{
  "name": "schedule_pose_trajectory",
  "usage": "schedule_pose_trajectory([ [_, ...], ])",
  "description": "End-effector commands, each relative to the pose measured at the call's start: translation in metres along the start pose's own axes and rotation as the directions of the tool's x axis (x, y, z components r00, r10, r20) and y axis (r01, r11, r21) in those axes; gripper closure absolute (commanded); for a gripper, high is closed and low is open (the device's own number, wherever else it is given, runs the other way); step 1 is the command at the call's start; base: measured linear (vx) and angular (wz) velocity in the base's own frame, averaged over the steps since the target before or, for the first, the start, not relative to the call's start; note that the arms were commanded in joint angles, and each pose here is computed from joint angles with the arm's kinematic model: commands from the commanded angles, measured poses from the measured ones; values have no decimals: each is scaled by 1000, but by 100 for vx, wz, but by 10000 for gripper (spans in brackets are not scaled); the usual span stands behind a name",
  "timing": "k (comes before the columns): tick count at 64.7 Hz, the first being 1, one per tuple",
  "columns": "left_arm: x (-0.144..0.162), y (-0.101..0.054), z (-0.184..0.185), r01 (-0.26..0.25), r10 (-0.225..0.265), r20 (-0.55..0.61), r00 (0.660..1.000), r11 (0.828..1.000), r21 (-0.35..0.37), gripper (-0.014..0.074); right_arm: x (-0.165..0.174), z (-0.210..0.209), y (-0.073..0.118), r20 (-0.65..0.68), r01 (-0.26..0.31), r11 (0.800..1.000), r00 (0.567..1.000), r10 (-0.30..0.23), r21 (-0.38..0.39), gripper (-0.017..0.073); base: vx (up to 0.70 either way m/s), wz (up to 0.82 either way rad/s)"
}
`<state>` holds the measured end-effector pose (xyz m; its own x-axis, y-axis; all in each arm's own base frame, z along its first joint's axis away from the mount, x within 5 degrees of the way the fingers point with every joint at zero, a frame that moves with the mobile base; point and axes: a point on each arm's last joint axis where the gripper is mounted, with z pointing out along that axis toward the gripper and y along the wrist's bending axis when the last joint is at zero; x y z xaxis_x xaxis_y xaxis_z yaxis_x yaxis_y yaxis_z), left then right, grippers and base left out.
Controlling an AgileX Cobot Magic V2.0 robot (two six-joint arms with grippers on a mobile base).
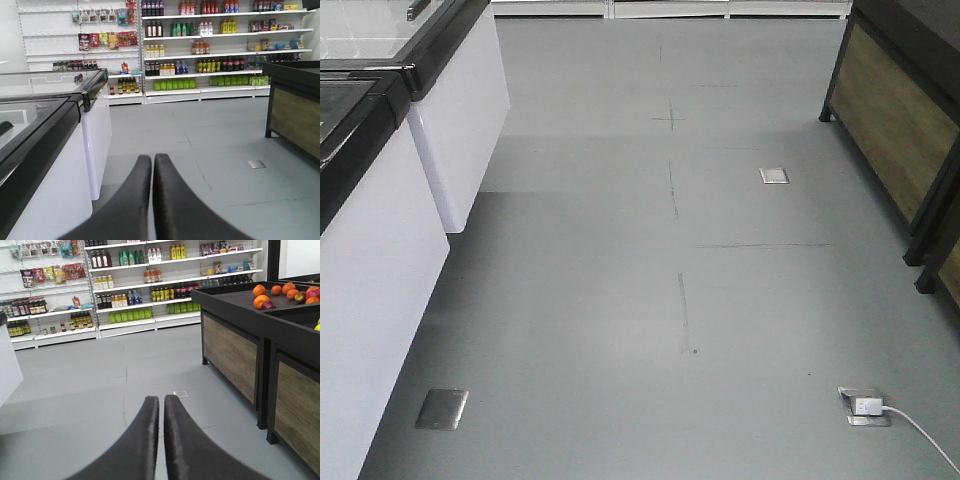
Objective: Left arm holds basket, right arm returns cookies
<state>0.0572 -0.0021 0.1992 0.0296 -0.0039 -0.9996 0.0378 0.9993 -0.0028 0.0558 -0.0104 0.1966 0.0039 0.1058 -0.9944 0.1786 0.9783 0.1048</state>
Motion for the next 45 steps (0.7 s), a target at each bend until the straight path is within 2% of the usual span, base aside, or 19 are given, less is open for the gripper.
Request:
schedule_pose_trajectory([
  [1,-18,0,-3,11,-11,119,993,1000,4,599,0,1,0,42,16,1000,999,-16,-6,569,0,0],
  [20,-18,0,-3,13,-14,121,993,1000,5,599,0,1,0,42,16,1000,999,-16,-6,569,0,0],
  [23,-19,0,-3,35,-36,131,991,999,8,599,0,1,0,42,16,1000,999,-16,-6,569,0,0],
  [30,-24,0,-4,120,-123,181,976,992,26,599,0,1,0,42,16,1000,999,-16,-6,569,0,0],
  [36,-29,-1,-5,135,-140,235,962,990,38,599,0,1,0,42,16,1000,999,-16,-6,569,0,0],
  [39,-32,-1,-6,154,-162,272,949,987,51,599,0,1,0,42,16,1000,999,-16,-6,569,0,0],
  [45,-43,-1,-10,189,-209,379,901,978,90,599,0,1,0,41,16,1000,999,-16,-6,569,0,0],
])
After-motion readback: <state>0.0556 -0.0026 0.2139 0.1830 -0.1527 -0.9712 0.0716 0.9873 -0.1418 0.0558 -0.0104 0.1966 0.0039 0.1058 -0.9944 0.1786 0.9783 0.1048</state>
